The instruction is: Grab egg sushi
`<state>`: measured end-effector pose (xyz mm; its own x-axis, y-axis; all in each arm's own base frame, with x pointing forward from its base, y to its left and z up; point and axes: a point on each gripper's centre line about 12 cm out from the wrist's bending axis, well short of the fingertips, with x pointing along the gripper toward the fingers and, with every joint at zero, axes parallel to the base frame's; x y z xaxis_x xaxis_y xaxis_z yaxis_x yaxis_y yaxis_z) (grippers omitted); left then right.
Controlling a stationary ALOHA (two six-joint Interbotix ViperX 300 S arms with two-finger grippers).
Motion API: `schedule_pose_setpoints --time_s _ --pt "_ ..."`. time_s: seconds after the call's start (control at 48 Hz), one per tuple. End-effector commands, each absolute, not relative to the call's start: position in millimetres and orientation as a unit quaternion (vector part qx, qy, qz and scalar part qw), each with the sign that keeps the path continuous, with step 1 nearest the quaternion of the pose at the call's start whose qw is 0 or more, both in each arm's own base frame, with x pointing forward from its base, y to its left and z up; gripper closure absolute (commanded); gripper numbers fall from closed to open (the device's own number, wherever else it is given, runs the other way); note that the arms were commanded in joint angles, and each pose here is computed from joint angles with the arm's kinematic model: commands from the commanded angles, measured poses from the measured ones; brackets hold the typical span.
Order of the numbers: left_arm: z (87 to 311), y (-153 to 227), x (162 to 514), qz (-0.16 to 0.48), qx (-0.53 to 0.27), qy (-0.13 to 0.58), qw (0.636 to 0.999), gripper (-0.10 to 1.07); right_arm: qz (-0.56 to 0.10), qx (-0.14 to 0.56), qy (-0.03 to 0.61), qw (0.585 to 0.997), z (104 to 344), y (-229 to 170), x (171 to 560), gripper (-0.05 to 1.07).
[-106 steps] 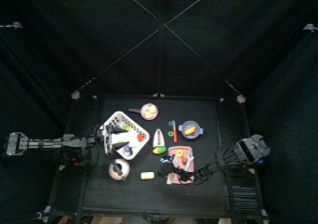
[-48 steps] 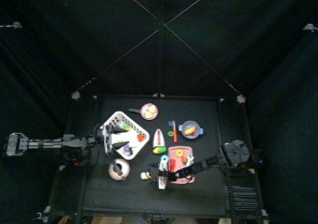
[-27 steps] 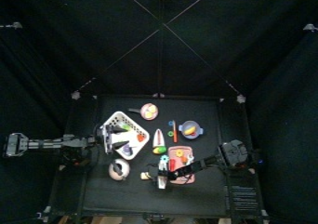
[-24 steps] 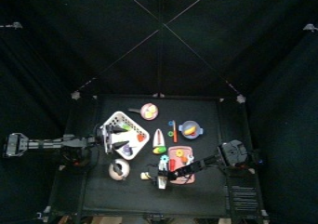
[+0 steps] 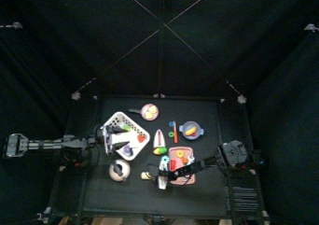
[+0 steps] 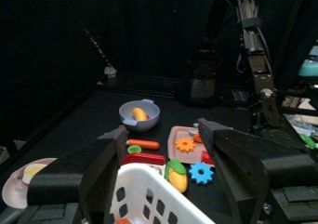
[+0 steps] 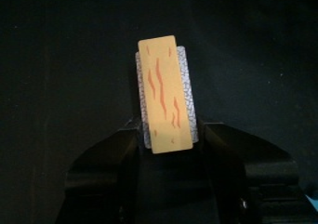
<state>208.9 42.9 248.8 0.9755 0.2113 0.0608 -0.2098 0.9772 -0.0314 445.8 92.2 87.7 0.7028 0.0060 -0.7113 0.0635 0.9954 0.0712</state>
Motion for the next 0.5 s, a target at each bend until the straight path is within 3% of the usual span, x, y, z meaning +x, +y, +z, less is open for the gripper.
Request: schedule_pose_setpoints --time_s 0.0,0.146,0.479 --pt "253 44 210 0.107 -0.013 -0.039 0.993 0.02 -0.015 0.058 0.353 0.934 121 89 448 0.5" --pt "253 44 210 0.107 -0.013 -0.038 0.993 0.02 -0.015 0.06 0.344 0.937 133 88 441 0.51" --pt "252 44 210 0.109 -0.017 -0.038 0.993 0.02 -0.016 0.058 0.343 0.937 133 87 441 0.51"
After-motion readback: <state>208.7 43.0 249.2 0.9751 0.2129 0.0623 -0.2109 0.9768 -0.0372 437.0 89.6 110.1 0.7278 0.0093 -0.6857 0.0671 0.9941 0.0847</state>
